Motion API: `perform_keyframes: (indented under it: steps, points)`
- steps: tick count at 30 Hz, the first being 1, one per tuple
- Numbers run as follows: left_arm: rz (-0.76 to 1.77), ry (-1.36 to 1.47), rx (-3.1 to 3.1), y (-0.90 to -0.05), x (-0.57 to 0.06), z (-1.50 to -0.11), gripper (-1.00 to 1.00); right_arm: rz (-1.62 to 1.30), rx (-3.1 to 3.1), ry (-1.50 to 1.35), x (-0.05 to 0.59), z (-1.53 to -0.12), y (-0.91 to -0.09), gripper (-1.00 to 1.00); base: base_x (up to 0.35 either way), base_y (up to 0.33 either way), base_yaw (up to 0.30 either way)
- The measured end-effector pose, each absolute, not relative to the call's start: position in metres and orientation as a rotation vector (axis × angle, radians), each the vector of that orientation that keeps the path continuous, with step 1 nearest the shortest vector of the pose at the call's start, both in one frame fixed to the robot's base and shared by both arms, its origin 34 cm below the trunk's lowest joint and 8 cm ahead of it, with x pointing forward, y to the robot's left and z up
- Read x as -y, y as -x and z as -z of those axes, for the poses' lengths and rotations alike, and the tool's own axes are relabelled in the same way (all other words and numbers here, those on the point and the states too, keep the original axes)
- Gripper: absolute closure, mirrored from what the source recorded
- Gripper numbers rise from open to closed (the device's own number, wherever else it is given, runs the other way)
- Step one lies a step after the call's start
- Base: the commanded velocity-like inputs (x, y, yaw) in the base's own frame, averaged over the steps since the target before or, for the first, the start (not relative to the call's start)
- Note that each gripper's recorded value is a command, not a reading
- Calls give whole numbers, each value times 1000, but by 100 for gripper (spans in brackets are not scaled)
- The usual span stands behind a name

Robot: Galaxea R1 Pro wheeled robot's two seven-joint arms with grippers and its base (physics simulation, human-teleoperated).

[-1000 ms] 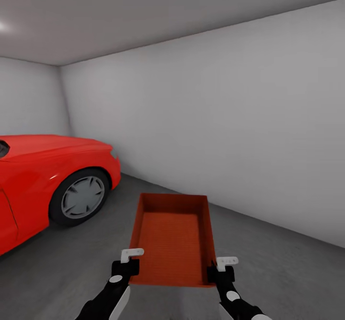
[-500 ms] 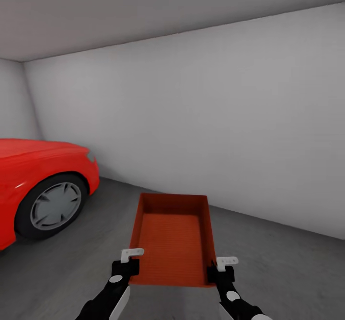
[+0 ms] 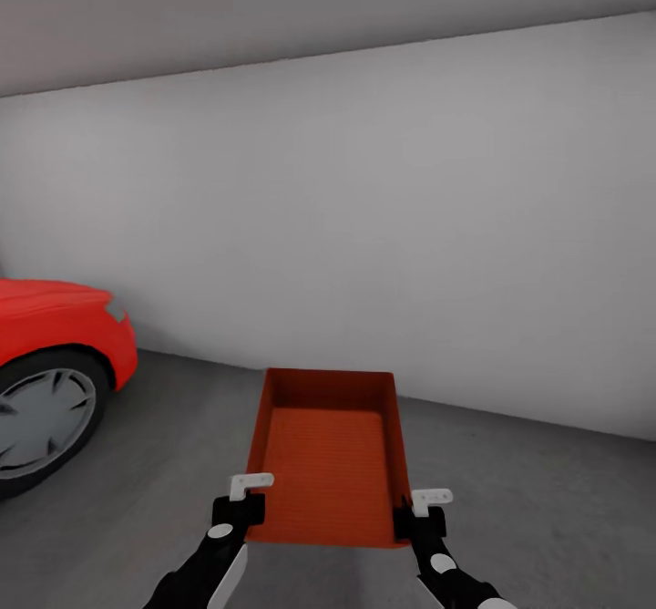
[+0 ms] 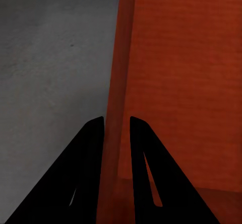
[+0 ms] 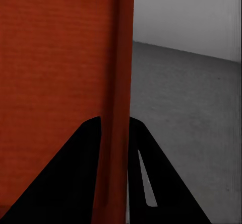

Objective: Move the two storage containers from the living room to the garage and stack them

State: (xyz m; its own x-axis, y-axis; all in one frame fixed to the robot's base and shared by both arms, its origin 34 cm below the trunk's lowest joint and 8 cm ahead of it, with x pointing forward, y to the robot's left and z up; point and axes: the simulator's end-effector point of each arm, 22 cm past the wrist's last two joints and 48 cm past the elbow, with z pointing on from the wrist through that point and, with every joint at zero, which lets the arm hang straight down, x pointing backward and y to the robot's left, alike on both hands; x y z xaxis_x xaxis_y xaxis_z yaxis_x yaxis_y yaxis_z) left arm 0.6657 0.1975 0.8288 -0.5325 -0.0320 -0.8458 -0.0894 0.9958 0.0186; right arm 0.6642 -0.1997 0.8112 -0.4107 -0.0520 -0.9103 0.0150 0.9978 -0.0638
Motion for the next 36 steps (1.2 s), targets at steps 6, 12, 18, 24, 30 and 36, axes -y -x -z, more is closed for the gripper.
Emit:
perform_keyframes:
  steps: [6,12,18,24,30,36]
  points:
    - [-72,85,-2136,-665,-198,-827,100,74,-1997,29,200,-810,-664,100,311,0,-285]
    - [-73,85,-2139,-664,-198,-826,100,75,-2000,30,199,-810,-663,100,319,1,-285]
    - [-73,85,-2144,-663,-198,-825,100,75,-2004,32,199,-809,-663,100,320,56,-285]
    - [-73,85,-2149,-663,-198,-824,100,75,-2009,33,199,-808,-662,100,320,102,-277]
    - [-73,86,-2149,-663,-198,-824,100,75,-2009,34,199,-808,-662,100,320,112,-93]
    - [-73,86,-2149,-663,-198,-824,100,75,-2009,34,199,-808,-662,100,320,119,-9]
